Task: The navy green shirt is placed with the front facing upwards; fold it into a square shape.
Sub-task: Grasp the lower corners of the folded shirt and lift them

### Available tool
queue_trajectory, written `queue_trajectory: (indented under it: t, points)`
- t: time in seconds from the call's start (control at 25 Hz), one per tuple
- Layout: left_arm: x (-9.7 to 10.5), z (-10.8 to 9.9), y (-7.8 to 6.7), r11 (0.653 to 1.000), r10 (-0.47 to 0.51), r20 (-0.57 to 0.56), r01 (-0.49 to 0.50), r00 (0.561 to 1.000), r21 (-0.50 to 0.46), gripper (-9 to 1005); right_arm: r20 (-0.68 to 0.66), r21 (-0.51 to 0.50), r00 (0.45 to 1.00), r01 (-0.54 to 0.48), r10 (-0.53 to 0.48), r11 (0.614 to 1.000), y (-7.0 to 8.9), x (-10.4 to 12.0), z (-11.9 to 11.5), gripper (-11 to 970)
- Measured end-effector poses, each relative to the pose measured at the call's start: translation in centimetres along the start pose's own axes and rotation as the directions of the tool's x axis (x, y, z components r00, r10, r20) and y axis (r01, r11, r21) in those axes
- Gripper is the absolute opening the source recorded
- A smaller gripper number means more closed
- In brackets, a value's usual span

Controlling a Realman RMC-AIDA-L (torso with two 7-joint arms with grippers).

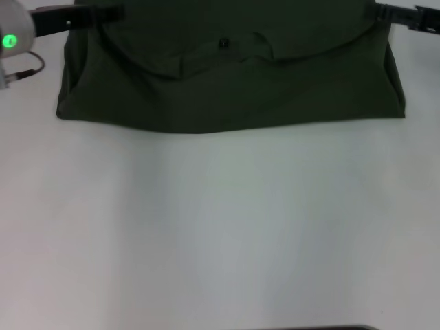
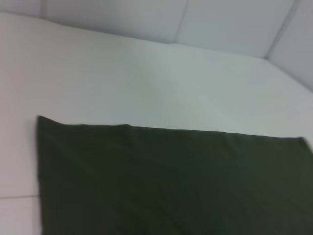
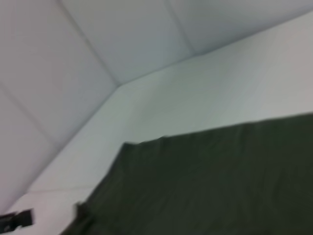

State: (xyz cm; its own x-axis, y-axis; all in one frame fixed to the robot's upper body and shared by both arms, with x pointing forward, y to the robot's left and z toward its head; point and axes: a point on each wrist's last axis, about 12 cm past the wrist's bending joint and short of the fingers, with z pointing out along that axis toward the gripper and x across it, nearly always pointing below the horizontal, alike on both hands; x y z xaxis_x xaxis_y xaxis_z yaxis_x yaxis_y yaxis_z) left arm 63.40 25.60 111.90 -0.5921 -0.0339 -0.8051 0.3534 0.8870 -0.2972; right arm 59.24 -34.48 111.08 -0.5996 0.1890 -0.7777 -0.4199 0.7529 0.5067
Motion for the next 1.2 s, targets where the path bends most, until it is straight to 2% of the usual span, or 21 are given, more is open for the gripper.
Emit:
queue_trajectory:
  t: [0.2, 0.28, 0.36, 0.56, 0.8, 1.0, 1.2]
  points:
    - [-0.7, -5.0, 2.2, 0.986, -0.08, -0.061, 0.088, 0.995, 0.139, 831, -0.045, -0.059, 0.999, -0.028, 0.026, 0.998, 0.1, 1.6, -4.1, 939]
    - [-0.8, -6.3, 3.2, 0.975, -0.127, -0.117, 0.146, 0.985, 0.169, 829, -0.051, -0.065, 0.999, -0.008, 0.005, 0.998, 0.0, 2.5, -5.2, 938]
    - [-0.8, -6.7, 4.0, 0.968, -0.159, -0.161, 0.186, 0.974, 0.17, 827, -0.05, -0.078, 0.998, 0.031, -0.035, 0.996, 0.0, 3.4, -5.6, 938]
    - [0.0, -6.0, 4.4, 0.974, -0.136, -0.27, 0.178, 0.953, 0.138, 828, -0.032, -0.089, 0.988, 0.148, -0.151, 0.985, 0.4, 4.8, -5.3, 937]
    - [0.6, -4.9, 4.4, 0.984, -0.132, -0.381, 0.167, 0.915, 0.059, 828, -0.024, -0.078, 0.988, 0.15, -0.153, 0.986, 0.2, 4.6, -5.3, 937]
    - [0.7, -3.4, 4.0, 0.994, -0.102, -0.372, 0.113, 0.922, 0.009, 828, -0.007, -0.067, 0.989, 0.147, -0.148, 0.987, 0.1, 4.4, -5.3, 937]
    - [1.2, -2.2, 3.8, 0.998, -0.066, -0.404, 0.065, 0.912, -0.016, 828, -0.004, -0.053, 0.99, 0.143, -0.143, 0.988, 0.0, 4.4, -5.2, 936]
